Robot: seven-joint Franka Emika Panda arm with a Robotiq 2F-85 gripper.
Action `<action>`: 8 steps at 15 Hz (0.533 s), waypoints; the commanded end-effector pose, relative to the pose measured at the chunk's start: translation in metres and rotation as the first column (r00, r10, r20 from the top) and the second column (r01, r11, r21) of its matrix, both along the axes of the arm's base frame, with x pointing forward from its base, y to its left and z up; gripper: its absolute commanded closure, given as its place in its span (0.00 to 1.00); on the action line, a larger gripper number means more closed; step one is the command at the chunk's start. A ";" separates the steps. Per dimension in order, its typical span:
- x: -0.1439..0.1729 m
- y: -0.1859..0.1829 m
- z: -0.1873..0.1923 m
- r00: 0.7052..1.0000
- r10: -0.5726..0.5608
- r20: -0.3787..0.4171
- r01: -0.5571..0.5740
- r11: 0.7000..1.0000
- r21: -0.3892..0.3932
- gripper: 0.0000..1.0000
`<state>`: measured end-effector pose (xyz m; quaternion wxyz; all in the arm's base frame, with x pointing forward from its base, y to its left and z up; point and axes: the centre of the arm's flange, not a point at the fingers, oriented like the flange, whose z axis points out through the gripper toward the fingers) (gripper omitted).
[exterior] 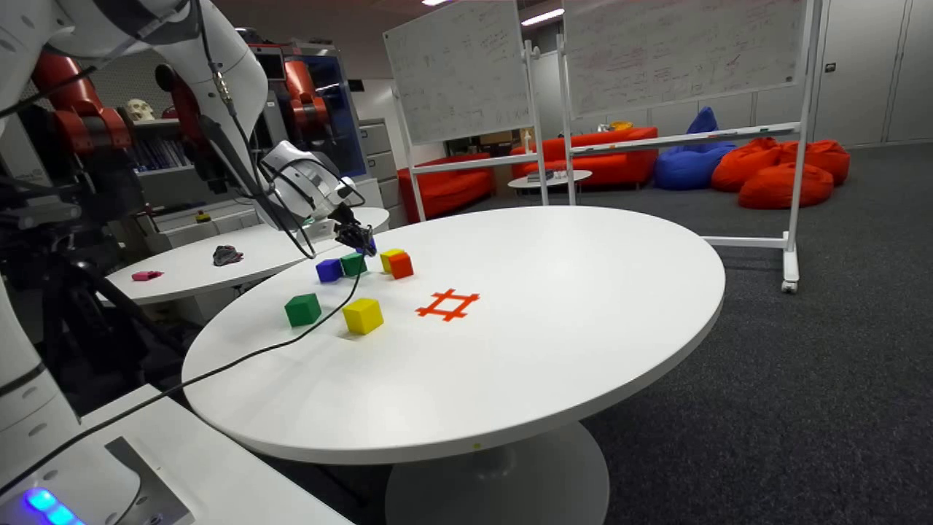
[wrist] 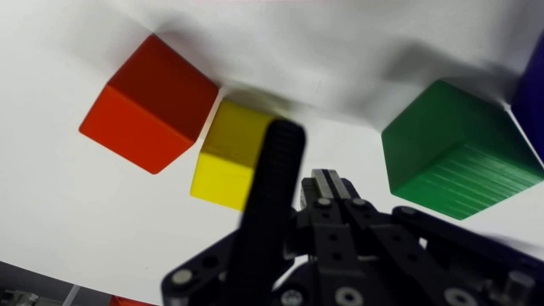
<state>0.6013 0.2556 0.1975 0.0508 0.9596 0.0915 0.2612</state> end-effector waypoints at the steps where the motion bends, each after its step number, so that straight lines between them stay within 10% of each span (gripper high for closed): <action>1: 0.002 0.000 0.003 1.000 -0.014 -0.003 0.014 1.000 -0.008 1.00; 8: 0.002 -0.005 0.005 0.998 -0.059 0.023 0.059 0.998 -0.008 1.00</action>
